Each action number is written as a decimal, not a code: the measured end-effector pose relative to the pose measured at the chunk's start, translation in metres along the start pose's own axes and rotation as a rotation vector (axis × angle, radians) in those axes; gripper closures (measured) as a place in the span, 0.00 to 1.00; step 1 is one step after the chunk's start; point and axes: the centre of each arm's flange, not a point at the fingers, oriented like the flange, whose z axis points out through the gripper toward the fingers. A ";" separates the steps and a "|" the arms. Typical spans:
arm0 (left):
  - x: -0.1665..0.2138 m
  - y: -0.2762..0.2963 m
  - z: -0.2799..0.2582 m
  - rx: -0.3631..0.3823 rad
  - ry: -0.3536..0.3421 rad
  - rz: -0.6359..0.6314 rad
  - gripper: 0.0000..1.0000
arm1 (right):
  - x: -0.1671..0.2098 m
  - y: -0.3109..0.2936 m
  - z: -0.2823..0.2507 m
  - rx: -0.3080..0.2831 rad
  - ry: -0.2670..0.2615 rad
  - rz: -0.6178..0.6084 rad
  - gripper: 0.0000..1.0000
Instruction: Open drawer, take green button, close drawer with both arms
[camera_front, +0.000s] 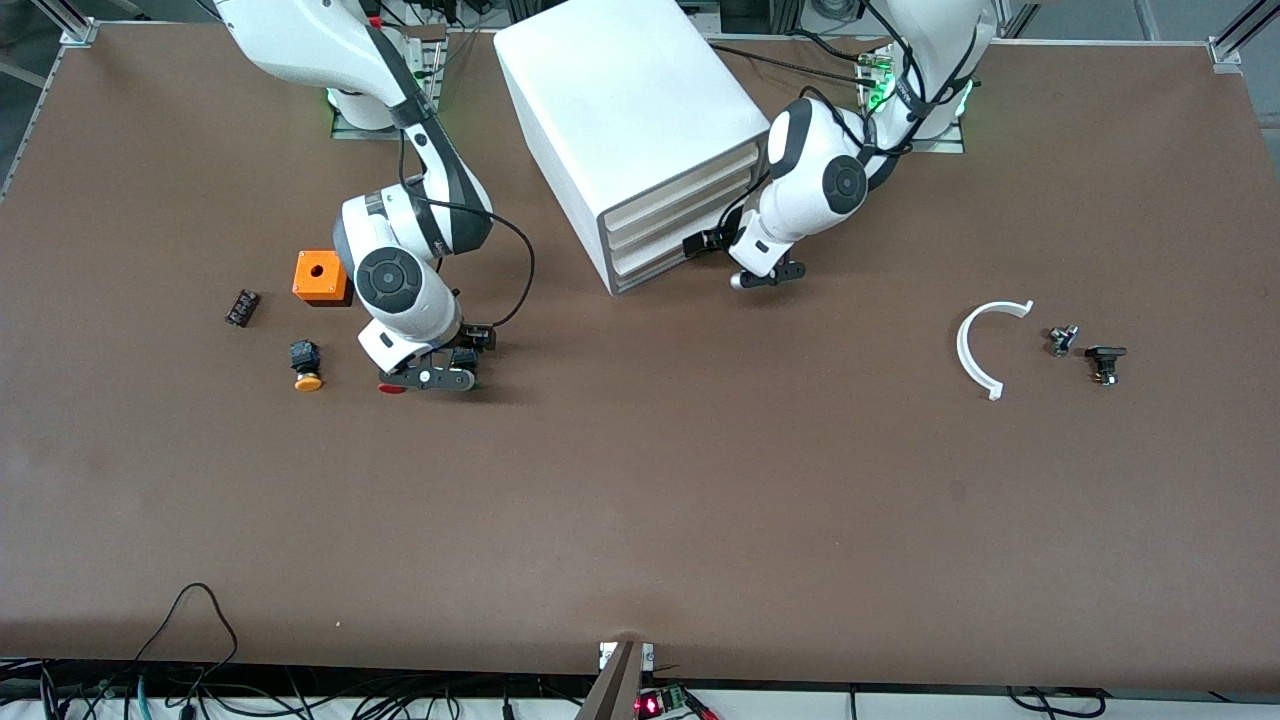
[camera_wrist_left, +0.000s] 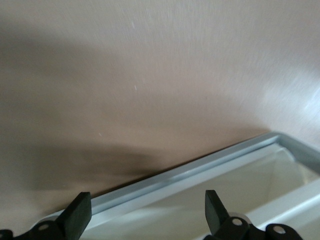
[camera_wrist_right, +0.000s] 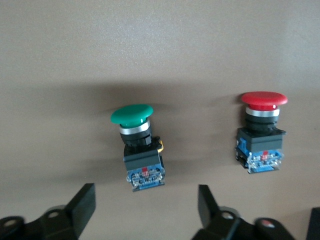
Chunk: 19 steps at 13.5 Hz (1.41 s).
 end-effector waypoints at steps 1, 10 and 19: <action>0.013 -0.003 -0.016 -0.005 0.007 0.003 0.00 | 0.001 0.000 -0.008 -0.004 -0.012 0.005 0.00; 0.144 -0.046 -0.311 0.213 0.293 0.274 0.00 | 0.035 0.054 -0.204 -0.003 -0.064 0.101 0.00; 0.107 -0.067 -0.499 0.394 0.286 0.374 0.00 | 0.003 0.261 -0.357 0.029 0.065 0.122 0.00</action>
